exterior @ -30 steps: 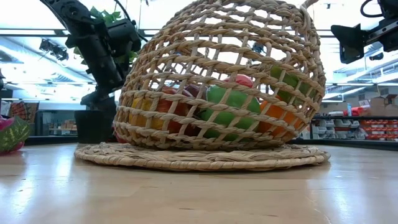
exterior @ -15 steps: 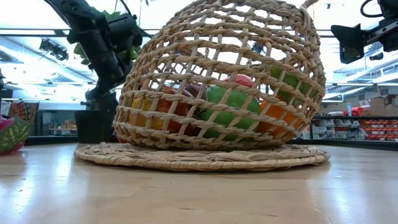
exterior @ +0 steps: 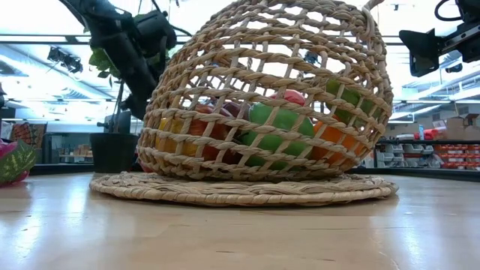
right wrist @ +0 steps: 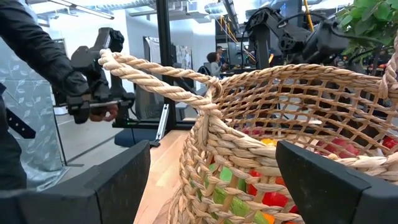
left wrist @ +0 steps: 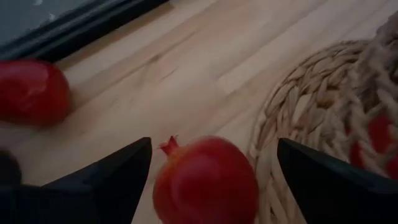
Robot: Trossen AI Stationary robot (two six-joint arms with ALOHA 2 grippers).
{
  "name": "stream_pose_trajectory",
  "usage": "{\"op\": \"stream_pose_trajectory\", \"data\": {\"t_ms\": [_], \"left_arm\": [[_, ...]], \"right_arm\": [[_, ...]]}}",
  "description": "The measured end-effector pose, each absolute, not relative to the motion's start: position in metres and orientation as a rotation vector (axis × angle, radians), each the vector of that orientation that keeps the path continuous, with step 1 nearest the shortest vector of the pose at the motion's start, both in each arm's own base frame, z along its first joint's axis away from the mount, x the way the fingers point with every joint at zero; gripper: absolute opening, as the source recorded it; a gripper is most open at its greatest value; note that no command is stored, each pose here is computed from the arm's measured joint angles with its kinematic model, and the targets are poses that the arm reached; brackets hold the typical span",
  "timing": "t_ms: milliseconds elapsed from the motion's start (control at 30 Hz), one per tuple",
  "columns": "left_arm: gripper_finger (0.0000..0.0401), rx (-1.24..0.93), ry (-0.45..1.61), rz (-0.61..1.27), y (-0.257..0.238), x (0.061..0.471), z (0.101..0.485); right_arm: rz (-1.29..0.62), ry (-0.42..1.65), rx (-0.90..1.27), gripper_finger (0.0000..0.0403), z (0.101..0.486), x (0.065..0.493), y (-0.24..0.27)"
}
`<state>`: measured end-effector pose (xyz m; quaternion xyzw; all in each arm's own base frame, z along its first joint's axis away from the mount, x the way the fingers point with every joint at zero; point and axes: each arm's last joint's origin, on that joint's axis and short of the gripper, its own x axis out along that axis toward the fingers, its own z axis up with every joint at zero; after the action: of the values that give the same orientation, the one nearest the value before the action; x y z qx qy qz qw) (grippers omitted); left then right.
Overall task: Build produce basket
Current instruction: Put the red pomegranate into the brown basket
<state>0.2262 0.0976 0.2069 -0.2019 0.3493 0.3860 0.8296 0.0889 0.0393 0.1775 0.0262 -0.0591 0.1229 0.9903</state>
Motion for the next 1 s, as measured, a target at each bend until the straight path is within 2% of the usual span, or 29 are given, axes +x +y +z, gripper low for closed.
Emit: {"op": "stream_pose_trajectory", "data": {"t_ms": [400,767,1000], "left_arm": [[0.0355,-0.468,0.842,0.775,0.102,0.23,0.166],[0.0353,-0.529,0.886,0.784,0.101,0.229,0.16],[0.0327,-0.584,0.928,0.744,0.097,0.227,0.159]], "right_arm": [[0.247,-0.119,0.053,0.035,0.178,0.089,0.039],[0.247,-0.119,0.053,0.035,0.178,0.089,0.039],[0.247,-0.119,0.053,0.035,0.177,0.089,0.039]]}}
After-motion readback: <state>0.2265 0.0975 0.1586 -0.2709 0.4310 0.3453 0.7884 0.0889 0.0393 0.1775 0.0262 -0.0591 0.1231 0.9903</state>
